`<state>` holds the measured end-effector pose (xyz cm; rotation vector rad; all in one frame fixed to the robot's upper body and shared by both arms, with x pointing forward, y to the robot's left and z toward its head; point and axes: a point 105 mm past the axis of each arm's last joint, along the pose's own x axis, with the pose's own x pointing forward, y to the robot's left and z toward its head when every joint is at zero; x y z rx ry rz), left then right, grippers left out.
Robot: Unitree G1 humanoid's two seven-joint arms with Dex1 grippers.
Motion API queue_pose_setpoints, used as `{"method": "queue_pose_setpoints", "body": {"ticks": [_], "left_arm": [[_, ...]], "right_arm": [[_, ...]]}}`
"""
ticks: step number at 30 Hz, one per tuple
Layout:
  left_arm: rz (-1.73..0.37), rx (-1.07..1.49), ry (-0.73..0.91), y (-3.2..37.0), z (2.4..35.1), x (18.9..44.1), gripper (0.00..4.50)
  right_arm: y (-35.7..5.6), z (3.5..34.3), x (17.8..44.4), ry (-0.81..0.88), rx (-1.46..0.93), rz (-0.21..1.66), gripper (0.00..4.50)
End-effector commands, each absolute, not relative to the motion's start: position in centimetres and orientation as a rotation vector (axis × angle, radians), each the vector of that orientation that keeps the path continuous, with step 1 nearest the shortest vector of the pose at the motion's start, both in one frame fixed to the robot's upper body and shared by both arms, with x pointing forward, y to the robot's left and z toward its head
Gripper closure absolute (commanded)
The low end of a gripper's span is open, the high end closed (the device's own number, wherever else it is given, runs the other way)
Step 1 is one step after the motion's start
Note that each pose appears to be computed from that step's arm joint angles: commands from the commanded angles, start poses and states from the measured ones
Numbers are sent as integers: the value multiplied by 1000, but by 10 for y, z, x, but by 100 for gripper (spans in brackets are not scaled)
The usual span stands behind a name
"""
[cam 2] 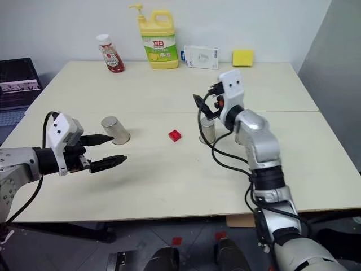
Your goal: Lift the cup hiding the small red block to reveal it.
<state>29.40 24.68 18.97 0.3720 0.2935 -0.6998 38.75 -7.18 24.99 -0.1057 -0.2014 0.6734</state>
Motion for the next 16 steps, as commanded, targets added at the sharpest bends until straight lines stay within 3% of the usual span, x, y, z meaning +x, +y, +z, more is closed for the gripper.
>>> {"method": "queue_pose_setpoints", "body": {"ticks": [1, 6, 16], "left_arm": [[-634, 431, 265, 265, 206, 290, 0], [-641, 444, 291, 268, 206, 283, 0], [-671, 445, 315, 265, 201, 278, 0]], "right_arm": [[-76, 245, 341, -162, -169, 891, 7], [-103, 215, 302, 22, -256, 1007, 7], [-139, 194, 285, 152, -288, 961, 7]]}}
